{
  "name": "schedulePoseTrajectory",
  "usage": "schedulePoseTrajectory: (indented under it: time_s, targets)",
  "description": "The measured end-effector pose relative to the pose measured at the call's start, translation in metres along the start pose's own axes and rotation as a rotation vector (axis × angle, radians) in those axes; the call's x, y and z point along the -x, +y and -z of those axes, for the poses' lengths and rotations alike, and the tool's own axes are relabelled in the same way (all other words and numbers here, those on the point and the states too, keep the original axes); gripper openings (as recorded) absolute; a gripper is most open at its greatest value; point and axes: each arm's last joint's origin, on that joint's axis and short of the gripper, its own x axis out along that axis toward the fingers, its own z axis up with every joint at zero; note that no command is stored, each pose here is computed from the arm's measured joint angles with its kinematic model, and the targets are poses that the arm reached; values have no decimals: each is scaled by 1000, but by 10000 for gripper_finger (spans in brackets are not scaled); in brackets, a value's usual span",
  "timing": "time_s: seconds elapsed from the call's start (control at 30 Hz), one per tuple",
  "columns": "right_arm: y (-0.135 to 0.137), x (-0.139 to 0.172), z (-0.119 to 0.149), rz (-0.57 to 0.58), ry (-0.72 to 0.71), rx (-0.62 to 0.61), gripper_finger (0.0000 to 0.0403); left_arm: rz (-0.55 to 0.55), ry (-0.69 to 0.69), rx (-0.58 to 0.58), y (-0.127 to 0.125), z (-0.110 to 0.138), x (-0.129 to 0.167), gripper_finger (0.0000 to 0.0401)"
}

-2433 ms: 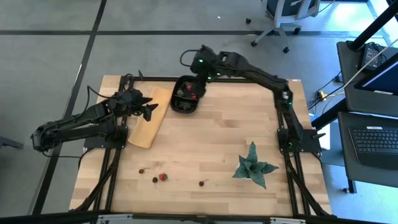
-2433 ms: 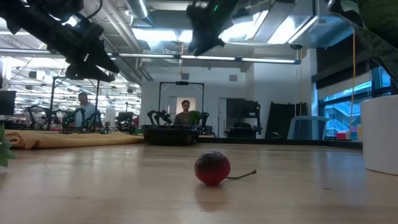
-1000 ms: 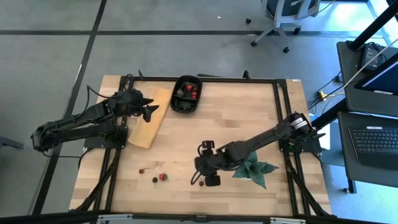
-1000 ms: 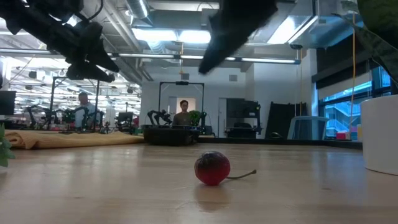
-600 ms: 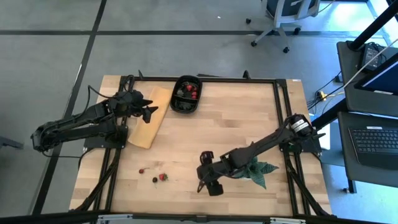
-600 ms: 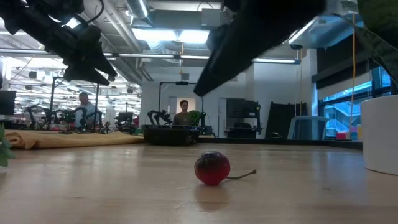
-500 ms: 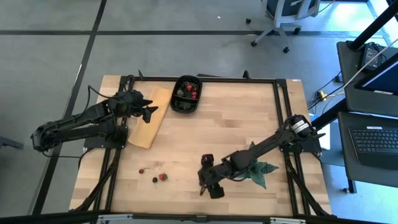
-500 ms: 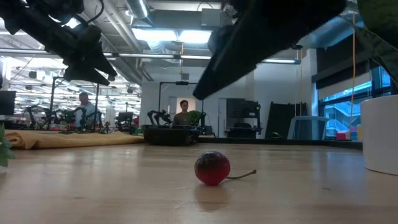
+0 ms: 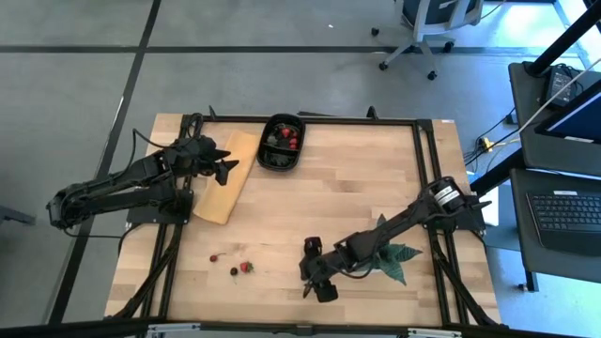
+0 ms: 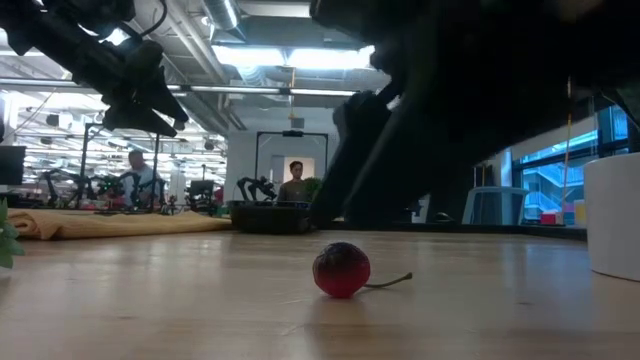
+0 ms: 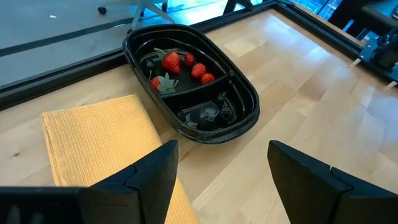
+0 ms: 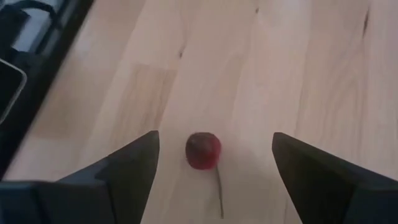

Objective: Pick and placing Produce into tupperware
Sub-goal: Put the right red cherry into the black bin

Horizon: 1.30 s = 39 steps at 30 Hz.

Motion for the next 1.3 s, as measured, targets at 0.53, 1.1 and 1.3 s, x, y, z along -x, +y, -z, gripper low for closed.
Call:
schedulePoseTrajectory:
  time_s: [0.53,1.1,1.3]
  targets:
    - [-2,-22,14,11,47,2,229,0,0,1,0,0,0,240]
    - [-2,-22,13,12,41,-61,109,0,-1,2,0,0,0,240]
    - [-2,-22,13,11,41,-82,78,0,-1,2,0,0,0,240]
